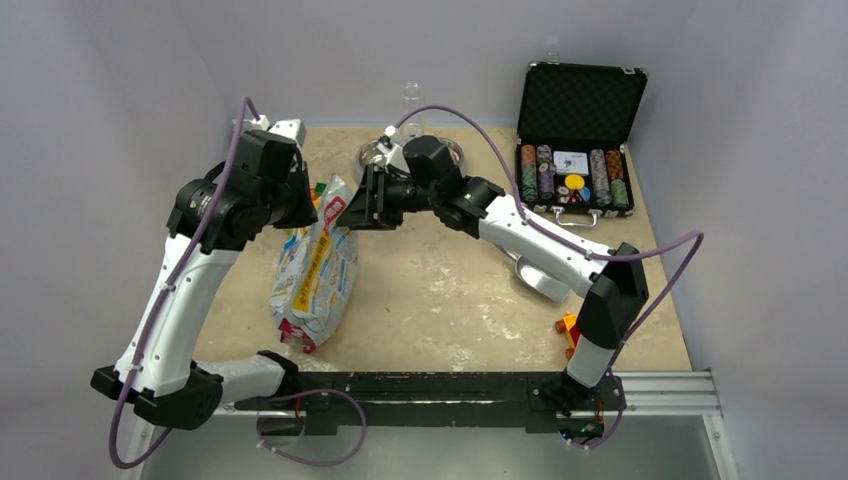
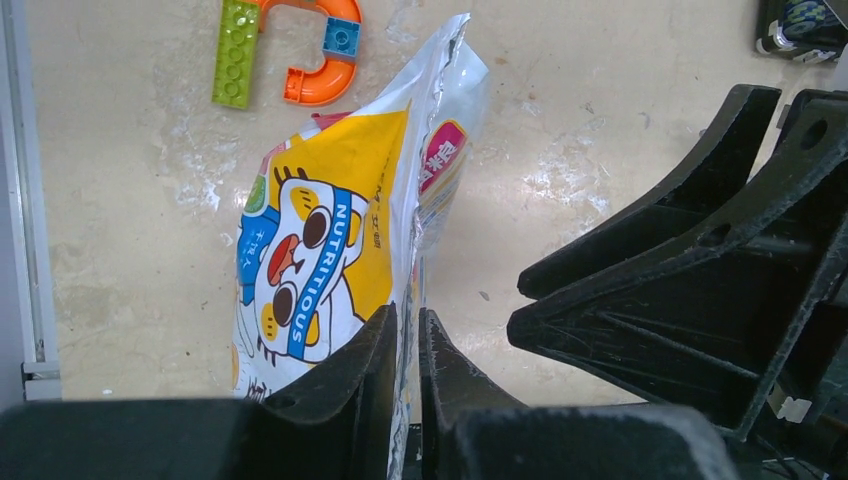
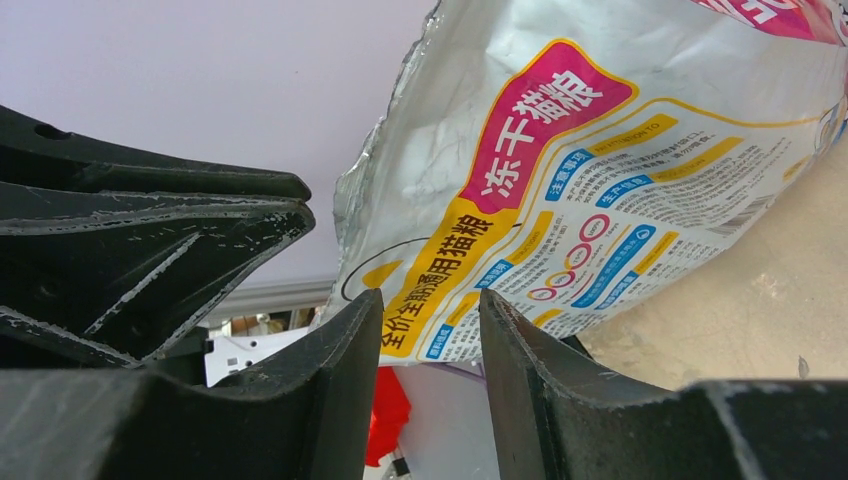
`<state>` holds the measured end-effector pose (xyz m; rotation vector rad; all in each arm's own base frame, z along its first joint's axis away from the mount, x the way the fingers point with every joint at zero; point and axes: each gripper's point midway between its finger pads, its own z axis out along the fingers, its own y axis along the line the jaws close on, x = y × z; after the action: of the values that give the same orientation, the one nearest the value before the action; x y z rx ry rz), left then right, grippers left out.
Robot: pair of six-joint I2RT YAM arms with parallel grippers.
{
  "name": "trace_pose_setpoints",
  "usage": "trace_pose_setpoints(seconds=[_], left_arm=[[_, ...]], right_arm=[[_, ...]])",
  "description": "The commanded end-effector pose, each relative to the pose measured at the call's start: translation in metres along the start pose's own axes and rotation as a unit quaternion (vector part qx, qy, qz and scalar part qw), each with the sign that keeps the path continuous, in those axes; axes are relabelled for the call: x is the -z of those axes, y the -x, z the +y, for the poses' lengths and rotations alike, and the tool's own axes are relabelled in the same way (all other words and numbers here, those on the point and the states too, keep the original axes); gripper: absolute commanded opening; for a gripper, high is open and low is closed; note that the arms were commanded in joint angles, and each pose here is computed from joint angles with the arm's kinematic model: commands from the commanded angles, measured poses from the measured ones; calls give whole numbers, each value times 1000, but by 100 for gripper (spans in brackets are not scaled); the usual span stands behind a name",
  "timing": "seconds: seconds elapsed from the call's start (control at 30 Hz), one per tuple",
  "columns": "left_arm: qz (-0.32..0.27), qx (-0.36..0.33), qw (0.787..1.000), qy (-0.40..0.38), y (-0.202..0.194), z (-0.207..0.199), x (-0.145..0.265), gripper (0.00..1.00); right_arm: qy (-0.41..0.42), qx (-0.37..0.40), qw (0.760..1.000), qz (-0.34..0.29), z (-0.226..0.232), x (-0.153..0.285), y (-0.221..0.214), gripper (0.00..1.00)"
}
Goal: Serve the pet food
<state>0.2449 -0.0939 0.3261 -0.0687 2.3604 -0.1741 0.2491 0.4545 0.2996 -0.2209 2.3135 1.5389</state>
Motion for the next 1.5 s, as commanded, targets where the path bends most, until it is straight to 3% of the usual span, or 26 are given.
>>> trace_pose_setpoints(seconds=[0.0,0.47,0.83,0.93,1.1,1.27,1.47], left_arm=[[-30,-5,1000,-6,6,3,12,19],[-2,-9,1000,-12,-9,1,-2,17],[16,-15,1000,-4,-22,4,-13,8],[27,-17,999,-13,-28,0,-18,0],[21,-11,998,-64,-33,-14,-18,0],[-36,27,992,-116,-23,-25,-5,0],[-8,91,990,-103,-15,-28,2,0]], right_arm=[[24,19,999,-23,25,8,12,45],[23,26,999,-21,27,6,12,42],[21,30,999,-18,29,1,11,41],[21,31,999,-13,30,-2,10,38],[10,28,999,-15,28,-3,10,39],[-13,33,999,-13,10,5,8,44],[-37,85,995,45,-28,22,-11,57]])
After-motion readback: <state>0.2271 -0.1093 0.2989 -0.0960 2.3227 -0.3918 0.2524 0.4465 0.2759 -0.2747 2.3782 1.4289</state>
